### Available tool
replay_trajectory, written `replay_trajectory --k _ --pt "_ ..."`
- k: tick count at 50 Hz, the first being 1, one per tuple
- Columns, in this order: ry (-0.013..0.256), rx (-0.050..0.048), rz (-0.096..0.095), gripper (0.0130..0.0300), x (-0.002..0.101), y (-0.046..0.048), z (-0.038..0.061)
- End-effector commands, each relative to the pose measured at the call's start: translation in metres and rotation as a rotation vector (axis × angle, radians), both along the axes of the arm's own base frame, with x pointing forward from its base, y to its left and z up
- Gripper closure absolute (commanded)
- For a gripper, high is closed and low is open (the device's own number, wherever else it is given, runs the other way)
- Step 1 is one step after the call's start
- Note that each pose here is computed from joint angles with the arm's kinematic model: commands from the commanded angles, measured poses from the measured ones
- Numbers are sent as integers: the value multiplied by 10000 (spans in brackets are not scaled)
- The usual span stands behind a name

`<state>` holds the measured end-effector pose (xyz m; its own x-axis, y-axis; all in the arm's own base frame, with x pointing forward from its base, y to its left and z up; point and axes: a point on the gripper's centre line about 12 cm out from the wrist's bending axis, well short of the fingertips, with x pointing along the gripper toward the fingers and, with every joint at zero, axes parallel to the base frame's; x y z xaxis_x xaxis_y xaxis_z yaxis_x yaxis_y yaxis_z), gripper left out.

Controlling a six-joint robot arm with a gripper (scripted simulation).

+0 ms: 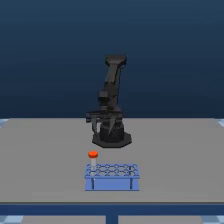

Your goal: Pick up the centrifuge tube on the rack

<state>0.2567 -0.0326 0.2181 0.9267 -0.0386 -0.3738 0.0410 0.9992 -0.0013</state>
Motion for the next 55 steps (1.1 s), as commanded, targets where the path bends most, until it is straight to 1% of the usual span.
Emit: replay_trajectory --k 1,2,3,5,6,7,8,10,11,12,13,15,16,17,18,20,21,22,23,25,28,30,33,35,38,40,43,55 --pt "70 187 -52 130 55 -53 -5" --pt "70 187 -52 130 55 -53 -5" --pt "148 179 -24 130 85 -73 -13" --pt "148 179 -24 130 85 -73 -13" --pt "231 170 6 130 116 -95 -21" --pt "231 170 6 130 116 -95 -21" --pt "320 160 36 130 150 -117 -30" --pt "320 160 36 130 150 -117 -30" --pt "410 150 67 130 183 -140 -39" --pt "410 150 67 130 183 -140 -39" --pt "500 141 96 130 217 -163 -49" --pt "500 141 96 130 217 -163 -49" --pt "589 131 126 130 250 -186 -59" --pt "589 131 126 130 250 -186 -59" --pt "677 122 155 130 283 -208 -69" --pt "677 122 155 130 283 -208 -69" --pt "761 113 183 130 314 -230 -78" --pt "761 113 183 130 314 -230 -78" --pt "839 104 211 130 345 -250 -86" --pt "839 104 211 130 345 -250 -86" --pt "977 88 261 130 399 -285 -98" --pt "977 88 261 130 399 -285 -98" --pt "1095 75 304 130 445 -315 -109" --pt "1095 75 304 130 445 -315 -109" --pt "1195 64 339 130 484 -340 -118" --pt "1195 64 339 130 484 -340 -118" --pt "1278 55 367 130 516 -361 -126" --pt "1393 43 404 130 559 -390 -142"
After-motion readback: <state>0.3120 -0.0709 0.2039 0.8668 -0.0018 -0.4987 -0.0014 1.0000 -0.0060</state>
